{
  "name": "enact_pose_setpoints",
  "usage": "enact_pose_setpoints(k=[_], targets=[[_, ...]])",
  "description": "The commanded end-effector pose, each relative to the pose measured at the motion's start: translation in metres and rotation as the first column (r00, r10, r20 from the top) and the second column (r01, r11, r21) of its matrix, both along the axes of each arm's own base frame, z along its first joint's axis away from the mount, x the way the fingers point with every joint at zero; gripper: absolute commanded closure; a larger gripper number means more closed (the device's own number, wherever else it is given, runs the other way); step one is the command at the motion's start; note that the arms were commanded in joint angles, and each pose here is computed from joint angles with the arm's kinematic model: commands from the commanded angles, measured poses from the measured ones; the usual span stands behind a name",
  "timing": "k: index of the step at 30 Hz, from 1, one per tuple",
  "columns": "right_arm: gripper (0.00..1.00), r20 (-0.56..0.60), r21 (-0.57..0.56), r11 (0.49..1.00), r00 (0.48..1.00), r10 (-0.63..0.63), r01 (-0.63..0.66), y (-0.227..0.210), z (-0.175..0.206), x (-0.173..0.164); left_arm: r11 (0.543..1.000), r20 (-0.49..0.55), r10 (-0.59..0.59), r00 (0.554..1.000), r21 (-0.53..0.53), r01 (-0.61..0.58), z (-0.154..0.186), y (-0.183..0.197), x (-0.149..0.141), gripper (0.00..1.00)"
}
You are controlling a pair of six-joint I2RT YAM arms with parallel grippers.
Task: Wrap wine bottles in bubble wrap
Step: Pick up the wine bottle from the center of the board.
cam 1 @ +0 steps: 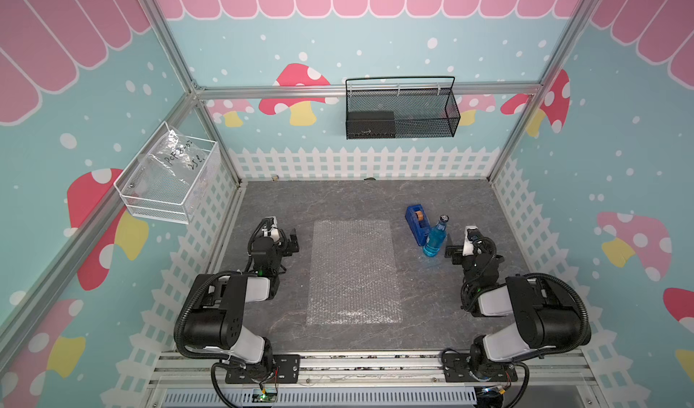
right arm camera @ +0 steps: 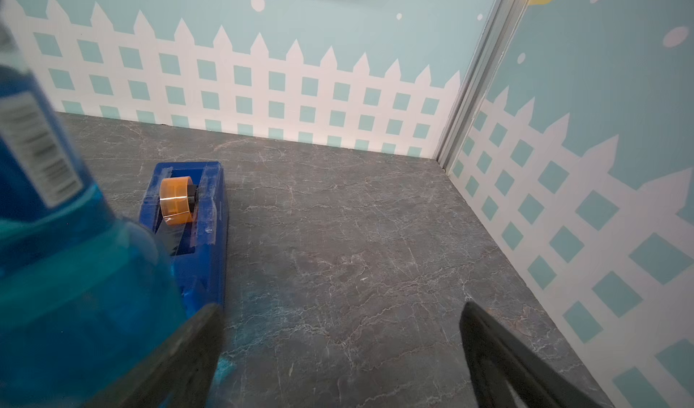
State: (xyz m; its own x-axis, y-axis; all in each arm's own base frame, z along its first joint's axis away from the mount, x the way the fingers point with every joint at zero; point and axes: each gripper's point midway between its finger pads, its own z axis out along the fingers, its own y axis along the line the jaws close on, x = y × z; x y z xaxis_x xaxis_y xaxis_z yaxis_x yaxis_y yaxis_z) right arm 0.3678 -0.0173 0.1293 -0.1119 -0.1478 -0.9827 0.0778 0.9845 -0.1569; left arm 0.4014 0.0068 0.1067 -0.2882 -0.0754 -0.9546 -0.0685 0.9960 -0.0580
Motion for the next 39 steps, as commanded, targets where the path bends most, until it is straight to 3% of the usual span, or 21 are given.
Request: enact_pose_setpoints(k=[1, 29, 31, 33, 34, 37, 39], targets=[[0.01, 0.019, -0.01, 1.0, 1.0, 0.009, -0.008, 0.002, 0.005, 0.003, 1.0, 0.028, -0.006, 1.0, 0.007, 0.006, 0.008, 0.0, 0.004, 0.01], [0.01, 0.015, -0.004, 1.0, 1.0, 0.017, -0.017, 0.002, 0.005, 0.004, 1.0, 0.025, -0.008, 1.0, 0.002, 0.008, 0.007, 0.0, 0.004, 0.0], [0.03, 0.033, -0.014, 1.0, 0.999, 0.028, -0.028, 0.004, 0.011, 0.003, 0.999, 0.032, -0.053, 0.998, 0.007, 0.053, 0.018, -0.007, 0.003, 0.0], [0.07, 0.04, 0.0, 1.0, 0.999, 0.01, -0.01, 0.001, 0.031, -0.003, 0.996, 0.016, -0.08, 0.997, 0.05, 0.079, 0.052, -0.018, -0.004, 0.0], [0.06, 0.063, 0.004, 1.0, 0.998, 0.005, -0.005, 0.0, 0.045, -0.006, 0.996, 0.067, -0.083, 0.994, 0.05, 0.08, 0.075, -0.023, -0.009, 0.0], [0.07, 0.102, 0.008, 1.0, 0.995, 0.019, -0.02, 0.002, 0.092, -0.007, 0.974, 0.241, -0.213, 0.947, -0.021, 0.224, 0.147, -0.062, -0.029, 0.0], [0.04, 0.099, 0.001, 0.998, 0.993, 0.06, -0.06, 0.009, 0.127, -0.005, 0.93, 0.258, -0.356, 0.898, -0.003, 0.369, 0.176, -0.108, -0.04, 0.0]])
